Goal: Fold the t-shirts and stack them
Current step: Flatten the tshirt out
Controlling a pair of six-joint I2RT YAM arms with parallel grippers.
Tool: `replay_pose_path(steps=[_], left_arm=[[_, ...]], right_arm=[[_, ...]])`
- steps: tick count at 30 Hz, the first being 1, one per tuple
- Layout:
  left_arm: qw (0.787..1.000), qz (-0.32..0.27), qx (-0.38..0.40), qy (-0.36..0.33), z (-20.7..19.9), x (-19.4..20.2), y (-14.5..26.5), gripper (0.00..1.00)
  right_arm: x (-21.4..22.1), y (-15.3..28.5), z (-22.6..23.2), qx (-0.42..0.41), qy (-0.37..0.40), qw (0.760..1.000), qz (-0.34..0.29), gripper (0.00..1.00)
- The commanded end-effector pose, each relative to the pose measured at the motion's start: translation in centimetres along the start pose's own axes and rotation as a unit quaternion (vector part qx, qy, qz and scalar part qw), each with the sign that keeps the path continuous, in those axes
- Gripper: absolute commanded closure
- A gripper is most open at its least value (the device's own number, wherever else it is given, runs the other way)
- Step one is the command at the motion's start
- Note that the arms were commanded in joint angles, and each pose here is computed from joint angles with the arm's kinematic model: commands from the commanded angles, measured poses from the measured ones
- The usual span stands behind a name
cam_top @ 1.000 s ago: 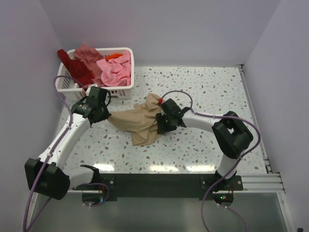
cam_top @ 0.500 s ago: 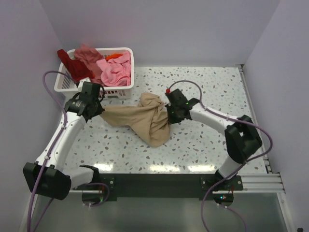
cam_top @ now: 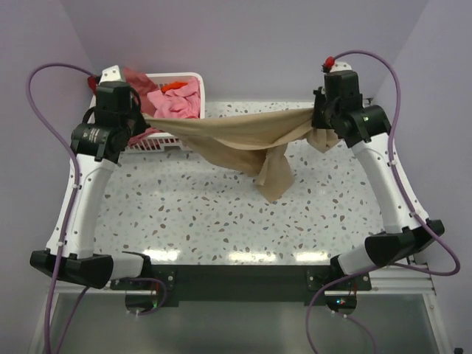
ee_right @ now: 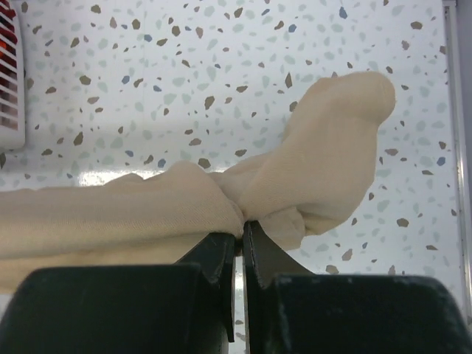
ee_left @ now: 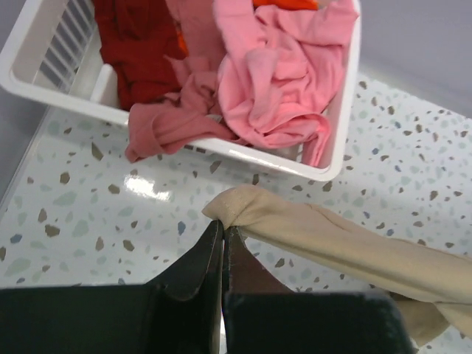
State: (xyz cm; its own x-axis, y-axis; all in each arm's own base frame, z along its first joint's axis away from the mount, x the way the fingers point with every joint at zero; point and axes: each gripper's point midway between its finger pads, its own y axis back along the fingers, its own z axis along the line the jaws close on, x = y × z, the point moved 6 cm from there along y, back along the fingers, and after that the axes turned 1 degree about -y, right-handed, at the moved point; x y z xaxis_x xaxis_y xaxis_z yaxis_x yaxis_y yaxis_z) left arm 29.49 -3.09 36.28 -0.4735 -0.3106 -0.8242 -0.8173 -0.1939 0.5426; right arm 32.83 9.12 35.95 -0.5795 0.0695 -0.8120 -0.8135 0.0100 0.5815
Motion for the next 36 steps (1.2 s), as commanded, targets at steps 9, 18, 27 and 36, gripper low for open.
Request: replay_pose_path(steps=[9, 18, 27, 36], left_arm=[[0.997, 0.044, 0.052, -0.02, -0.2, 4.0, -1.6, 1.0], [0.992, 0.112, 0.045, -0.035, 0.7, 9.8, -4.4, 1.0], [0.989, 0.132, 0.047, -0.038, 0.6, 10.8, -5.2, 1.0], [0.988, 0.14, 0.042, -0.041, 0.9, 11.4, -5.2, 1.0]], right_arm=[[8.6, -2.4, -1.6, 0.045, 0.001, 0.989, 0.14, 0.37], [16.6, -4.1, -1.8, 0.034, -0.034, 0.974, 0.221, 0.34], [17.9, -6.2, 1.4, -0.06, -0.1, 0.966, 0.232, 0.33], [17.1, -9.5, 2.2, -0.045, -0.111, 0.968, 0.219, 0.32]])
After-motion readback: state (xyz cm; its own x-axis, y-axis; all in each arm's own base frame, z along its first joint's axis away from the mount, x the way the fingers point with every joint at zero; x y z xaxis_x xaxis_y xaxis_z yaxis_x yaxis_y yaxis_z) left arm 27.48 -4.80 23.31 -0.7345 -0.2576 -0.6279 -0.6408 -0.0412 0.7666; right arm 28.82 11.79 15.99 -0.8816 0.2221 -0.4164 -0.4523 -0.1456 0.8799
